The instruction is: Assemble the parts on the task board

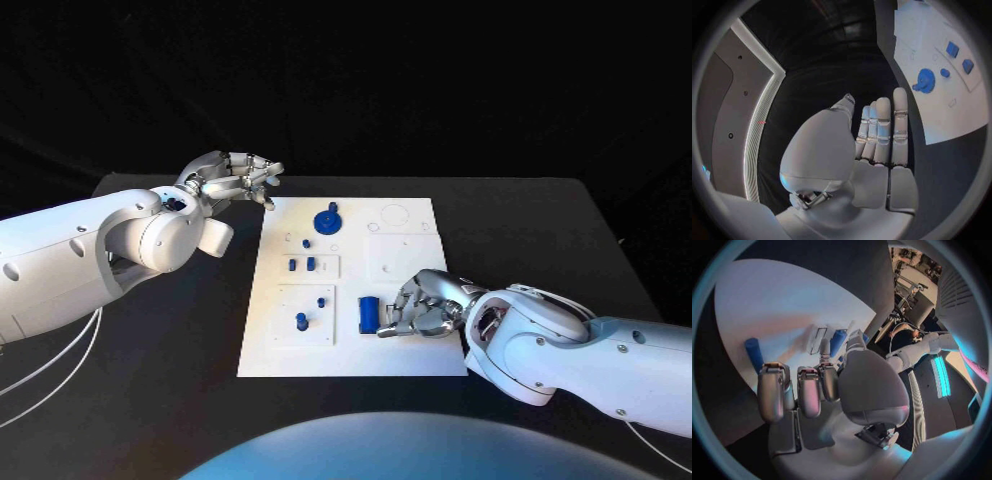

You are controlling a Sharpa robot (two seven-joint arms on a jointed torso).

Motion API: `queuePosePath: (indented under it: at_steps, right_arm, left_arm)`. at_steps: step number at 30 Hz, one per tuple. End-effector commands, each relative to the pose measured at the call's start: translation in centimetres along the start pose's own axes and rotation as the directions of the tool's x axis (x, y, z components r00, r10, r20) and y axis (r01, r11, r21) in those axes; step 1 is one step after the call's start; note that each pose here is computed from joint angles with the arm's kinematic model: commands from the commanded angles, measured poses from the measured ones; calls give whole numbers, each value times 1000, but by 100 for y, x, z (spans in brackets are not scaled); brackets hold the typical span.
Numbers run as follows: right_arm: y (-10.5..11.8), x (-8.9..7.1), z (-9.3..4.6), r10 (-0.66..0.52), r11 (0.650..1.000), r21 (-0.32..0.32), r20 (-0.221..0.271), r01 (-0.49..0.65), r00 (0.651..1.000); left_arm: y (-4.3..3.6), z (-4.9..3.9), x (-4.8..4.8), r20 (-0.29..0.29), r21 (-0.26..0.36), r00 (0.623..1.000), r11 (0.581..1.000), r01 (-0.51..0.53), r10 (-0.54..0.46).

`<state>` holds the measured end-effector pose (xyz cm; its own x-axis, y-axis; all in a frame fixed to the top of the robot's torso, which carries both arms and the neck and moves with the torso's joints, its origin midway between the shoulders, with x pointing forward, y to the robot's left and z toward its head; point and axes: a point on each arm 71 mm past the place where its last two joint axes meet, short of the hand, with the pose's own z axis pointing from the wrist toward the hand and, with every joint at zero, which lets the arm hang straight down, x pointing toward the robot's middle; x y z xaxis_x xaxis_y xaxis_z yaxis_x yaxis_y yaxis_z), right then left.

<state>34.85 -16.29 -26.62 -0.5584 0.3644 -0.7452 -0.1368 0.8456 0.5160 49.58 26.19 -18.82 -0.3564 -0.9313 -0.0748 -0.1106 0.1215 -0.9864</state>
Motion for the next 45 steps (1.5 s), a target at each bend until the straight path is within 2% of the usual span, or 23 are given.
queuePosePath:
  at_steps: [1, 8, 13, 19, 28, 45]
  right_arm:
    - [-38, -175, -79, 86, 996, -20, 110, -85, 990]
    - [-351, -489, -265, 85, 995, 39, 179, -94, 980]
    - [-574, -596, -346, 18, 996, 77, 219, -36, 976]
    - [-714, -508, -401, -51, 994, 102, 214, 30, 976]
    - [-721, -293, -338, -89, 989, 134, 134, 71, 987]
    - [-714, -198, -238, -132, 980, 166, 106, 113, 986]
  left_arm:
    - [-10, -1, 10, -13, 6, 1000, 1000, 3, -3]
    - [-10, -12, -6, -12, 9, 1000, 1000, 2, -2]
    - [-13, -18, -8, -13, 12, 1000, 1000, 3, -3]
    - [-13, -24, -14, -14, 13, 1000, 1000, 3, -3]
    - [-12, -25, -16, -15, 12, 1000, 1000, 3, -3]
    - [-11, -33, -19, -16, 10, 1000, 1000, 3, -3]
